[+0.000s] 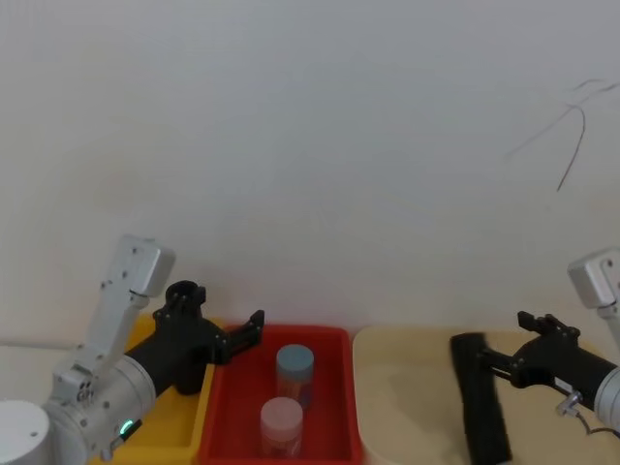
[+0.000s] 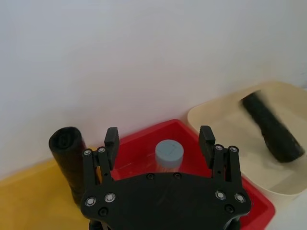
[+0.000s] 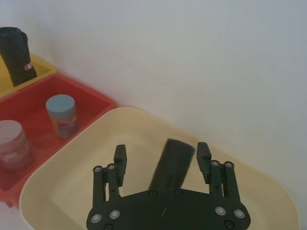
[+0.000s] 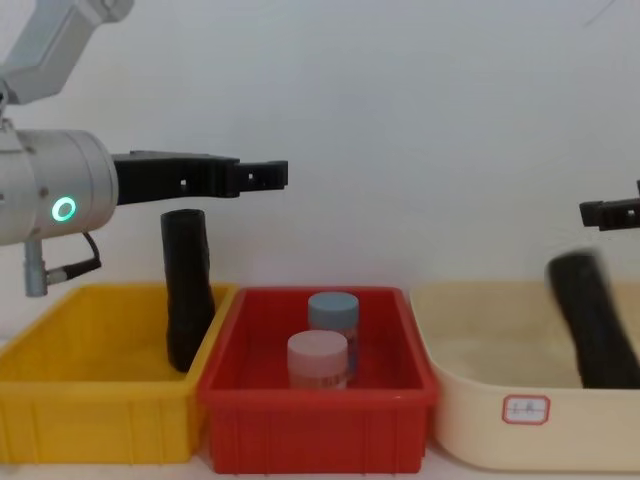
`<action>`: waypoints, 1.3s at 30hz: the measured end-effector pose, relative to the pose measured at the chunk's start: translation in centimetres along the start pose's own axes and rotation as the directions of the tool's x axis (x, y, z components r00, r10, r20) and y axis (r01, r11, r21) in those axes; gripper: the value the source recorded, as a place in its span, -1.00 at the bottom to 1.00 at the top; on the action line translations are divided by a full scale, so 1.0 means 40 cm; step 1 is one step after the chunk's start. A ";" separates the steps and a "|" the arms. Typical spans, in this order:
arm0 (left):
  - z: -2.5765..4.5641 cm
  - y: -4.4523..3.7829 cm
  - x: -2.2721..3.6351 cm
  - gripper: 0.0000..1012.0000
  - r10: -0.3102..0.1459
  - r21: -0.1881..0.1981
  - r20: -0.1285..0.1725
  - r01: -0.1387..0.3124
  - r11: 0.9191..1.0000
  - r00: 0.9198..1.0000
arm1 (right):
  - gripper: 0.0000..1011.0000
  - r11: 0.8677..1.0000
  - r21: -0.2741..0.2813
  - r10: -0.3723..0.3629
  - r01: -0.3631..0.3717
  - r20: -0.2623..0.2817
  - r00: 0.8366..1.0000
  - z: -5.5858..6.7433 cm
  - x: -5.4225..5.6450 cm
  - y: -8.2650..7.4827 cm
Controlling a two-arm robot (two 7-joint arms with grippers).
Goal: Pick up the garbage bag with the one hand and transfer it to the other hand.
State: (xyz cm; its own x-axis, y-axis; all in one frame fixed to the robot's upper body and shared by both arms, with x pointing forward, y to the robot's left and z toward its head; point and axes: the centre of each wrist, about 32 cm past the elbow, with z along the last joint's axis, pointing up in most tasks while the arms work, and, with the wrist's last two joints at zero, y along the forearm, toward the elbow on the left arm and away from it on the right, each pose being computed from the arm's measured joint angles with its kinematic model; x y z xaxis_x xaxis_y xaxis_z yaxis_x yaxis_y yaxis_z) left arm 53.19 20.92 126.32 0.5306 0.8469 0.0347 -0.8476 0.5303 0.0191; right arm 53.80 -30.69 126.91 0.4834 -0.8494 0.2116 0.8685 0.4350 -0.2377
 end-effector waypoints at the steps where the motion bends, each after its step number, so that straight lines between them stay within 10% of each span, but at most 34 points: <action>1: -0.003 -0.003 -0.002 0.98 0.010 0.003 0.002 -0.010 1.000 1.000 | 0.74 1.000 -0.001 -0.001 0.001 0.000 1.000 0.000 0.001 0.000; 19: -0.021 -0.020 -0.014 0.98 0.062 0.018 0.014 -0.063 0.998 0.998 | 0.98 0.999 0.004 0.037 -0.037 0.008 0.999 0.001 -0.003 0.002; 39: -0.025 -0.024 -0.017 0.98 0.076 0.022 0.018 -0.076 0.997 0.997 | 0.98 0.963 -0.017 0.270 -0.269 0.031 0.962 0.042 -0.091 0.069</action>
State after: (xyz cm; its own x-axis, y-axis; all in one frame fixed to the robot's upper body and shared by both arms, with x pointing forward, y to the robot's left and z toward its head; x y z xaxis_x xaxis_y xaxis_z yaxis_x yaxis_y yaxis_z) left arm 53.64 19.88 125.26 0.4647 0.8838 0.0543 -0.8854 0.4633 0.0380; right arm 54.62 -25.90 127.10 0.7028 -0.6910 0.1691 0.7043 0.6426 -0.3015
